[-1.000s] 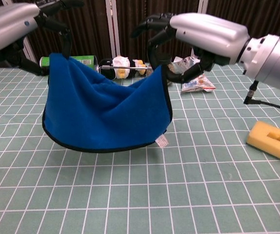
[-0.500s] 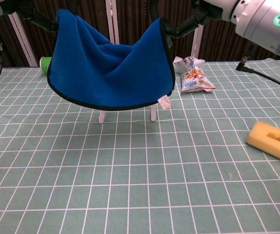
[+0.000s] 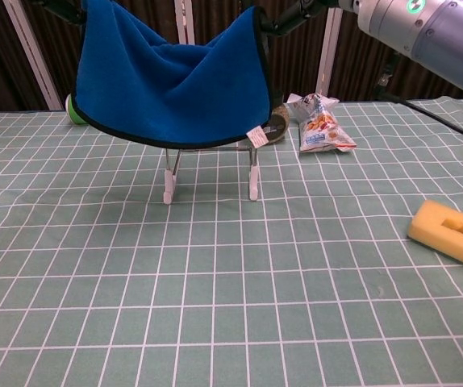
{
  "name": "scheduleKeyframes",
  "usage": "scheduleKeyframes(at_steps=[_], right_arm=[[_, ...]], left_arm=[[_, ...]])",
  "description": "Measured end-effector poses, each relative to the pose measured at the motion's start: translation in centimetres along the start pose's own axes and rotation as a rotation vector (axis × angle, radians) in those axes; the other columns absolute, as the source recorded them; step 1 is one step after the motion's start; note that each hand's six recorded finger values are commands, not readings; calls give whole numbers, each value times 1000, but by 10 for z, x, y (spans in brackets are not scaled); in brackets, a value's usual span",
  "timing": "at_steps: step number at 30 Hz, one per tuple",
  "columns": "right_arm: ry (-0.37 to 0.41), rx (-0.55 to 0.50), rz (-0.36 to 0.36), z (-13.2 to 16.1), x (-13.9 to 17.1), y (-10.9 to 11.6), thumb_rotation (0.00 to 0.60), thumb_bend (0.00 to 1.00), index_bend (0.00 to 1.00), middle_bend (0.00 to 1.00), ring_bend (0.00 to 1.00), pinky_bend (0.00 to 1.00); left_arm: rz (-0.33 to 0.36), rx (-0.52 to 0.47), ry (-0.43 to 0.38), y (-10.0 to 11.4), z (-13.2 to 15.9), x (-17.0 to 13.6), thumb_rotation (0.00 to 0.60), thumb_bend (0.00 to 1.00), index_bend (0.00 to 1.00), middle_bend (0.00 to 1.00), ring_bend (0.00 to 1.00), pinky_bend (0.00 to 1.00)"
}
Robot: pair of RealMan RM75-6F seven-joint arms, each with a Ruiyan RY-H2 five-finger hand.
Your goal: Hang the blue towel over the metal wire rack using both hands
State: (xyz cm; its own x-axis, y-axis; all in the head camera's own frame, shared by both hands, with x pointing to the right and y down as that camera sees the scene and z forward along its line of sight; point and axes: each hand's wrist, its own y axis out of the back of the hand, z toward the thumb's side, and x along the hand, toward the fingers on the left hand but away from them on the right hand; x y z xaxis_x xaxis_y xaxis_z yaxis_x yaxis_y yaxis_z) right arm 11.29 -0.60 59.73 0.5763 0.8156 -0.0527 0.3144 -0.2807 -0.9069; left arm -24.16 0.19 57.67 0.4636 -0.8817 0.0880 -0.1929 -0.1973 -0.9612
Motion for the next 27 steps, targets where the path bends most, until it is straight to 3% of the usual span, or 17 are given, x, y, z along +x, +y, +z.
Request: scheduleKeyframes(at_steps=[13, 27], right_arm=[[-53, -49, 60, -4, 4, -39, 600, 448, 660, 142, 0, 25], [-93, -17, 106, -18, 7, -65, 600, 448, 661, 142, 0, 22]], left_arm=[[-87, -24, 56, -44, -25, 12, 600, 477, 824, 0, 0, 0], [-169, -57, 78, -83, -40, 17, 600, 477, 823, 0, 0, 0]])
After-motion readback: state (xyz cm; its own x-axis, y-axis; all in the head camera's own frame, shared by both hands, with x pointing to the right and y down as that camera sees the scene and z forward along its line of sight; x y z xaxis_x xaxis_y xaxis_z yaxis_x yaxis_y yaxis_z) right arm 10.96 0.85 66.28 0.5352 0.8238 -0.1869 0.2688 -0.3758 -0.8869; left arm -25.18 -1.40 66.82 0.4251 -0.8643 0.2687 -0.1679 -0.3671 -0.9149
